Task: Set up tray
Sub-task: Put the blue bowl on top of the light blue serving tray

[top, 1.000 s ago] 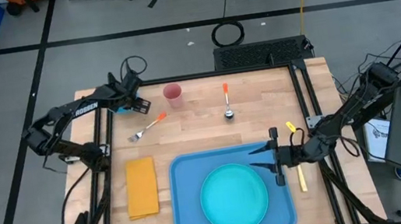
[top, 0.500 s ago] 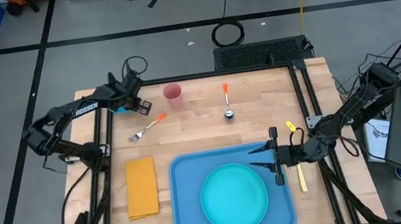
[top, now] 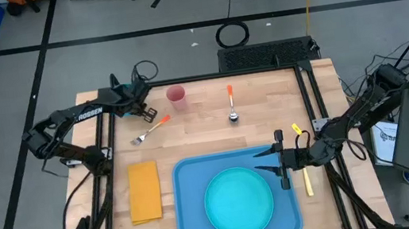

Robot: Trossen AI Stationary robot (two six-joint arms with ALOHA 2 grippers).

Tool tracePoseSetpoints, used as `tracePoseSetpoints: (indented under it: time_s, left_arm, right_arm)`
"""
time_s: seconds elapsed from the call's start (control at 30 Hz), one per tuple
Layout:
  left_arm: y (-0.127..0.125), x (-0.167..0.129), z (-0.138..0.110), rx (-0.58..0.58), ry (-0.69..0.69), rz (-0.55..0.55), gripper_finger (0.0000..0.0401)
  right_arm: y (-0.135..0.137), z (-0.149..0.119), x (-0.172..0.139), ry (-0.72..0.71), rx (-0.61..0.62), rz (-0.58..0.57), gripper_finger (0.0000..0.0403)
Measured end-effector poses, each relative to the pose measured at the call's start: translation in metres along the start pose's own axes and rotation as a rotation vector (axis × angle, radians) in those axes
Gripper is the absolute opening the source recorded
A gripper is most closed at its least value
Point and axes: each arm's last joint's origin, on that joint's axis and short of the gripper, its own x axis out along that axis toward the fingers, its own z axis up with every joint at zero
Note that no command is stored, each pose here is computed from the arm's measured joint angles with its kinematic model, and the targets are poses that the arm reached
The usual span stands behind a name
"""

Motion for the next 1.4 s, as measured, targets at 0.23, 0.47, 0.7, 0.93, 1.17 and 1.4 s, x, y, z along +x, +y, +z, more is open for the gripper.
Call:
tracePoseSetpoints:
  time_s: [0.23,0.47,0.7,0.93,1.17,1.4]
  left_arm:
    - [-0.018,-0.006,-0.003,0.085,-0.017,0.027,0.0008]
    - [-0.026,-0.022,-0.007,0.123,-0.066,0.055,0.0008]
    - [-0.024,-0.064,-0.012,0.099,-0.265,0.01,0.0008]
    - [-0.018,-0.111,-0.021,-0.001,-0.509,-0.163,0.0008]
    - [-0.022,-0.147,-0.021,-0.061,-0.74,-0.456,0.0008]
    - [-0.037,-0.164,-0.019,-0.05,-0.834,-0.692,0.0008]
  right_arm:
    - [0.0,0.0,0.0,0.001,-0.001,0.0,0.0141]
    - [0.0,0.0,0.0,0.002,-0.002,0.0,0.0141]
    - [-0.001,-0.001,0.001,0.005,-0.003,-0.006,0.0141]
    - [-0.001,-0.001,0.001,0.006,-0.003,-0.006,0.0141]
    - [-0.001,-0.001,0.001,0.005,-0.003,-0.005,0.0141]
    - [-0.001,-0.001,0.001,0.005,-0.003,-0.005,0.0141]
